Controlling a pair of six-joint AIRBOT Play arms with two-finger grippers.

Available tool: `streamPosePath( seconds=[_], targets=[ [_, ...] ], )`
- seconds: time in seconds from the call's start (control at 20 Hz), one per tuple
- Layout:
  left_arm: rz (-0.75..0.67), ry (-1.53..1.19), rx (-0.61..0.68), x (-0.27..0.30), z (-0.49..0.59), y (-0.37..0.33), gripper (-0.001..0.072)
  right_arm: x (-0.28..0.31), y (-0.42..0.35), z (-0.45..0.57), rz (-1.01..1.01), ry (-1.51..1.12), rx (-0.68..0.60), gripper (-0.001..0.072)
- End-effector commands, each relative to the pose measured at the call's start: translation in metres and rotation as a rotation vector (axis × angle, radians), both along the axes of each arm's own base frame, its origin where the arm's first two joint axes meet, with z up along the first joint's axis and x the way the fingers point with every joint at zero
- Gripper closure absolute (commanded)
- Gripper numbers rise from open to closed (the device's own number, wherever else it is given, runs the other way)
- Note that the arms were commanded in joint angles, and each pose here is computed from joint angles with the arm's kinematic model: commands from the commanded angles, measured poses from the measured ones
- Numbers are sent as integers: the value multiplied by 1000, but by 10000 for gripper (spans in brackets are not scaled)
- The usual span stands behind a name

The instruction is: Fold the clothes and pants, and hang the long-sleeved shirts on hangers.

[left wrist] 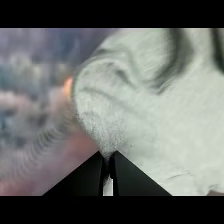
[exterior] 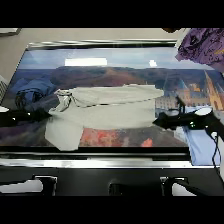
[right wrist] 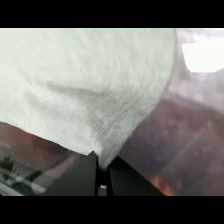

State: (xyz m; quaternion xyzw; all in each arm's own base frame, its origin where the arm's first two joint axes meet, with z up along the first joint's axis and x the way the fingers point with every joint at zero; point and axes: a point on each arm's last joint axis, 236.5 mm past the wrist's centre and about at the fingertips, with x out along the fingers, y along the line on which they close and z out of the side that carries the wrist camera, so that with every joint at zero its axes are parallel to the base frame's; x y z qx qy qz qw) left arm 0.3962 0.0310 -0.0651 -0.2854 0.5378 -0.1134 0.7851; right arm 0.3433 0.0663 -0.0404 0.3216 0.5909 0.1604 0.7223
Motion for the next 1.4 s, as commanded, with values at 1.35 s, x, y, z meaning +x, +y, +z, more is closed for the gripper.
streamPosePath(
  seconds=[1.35],
  targets=[
    [371, -982, 537, -140, 531, -4, 695, -60, -85, 514, -477, -1028, -576, 688]
  ],
)
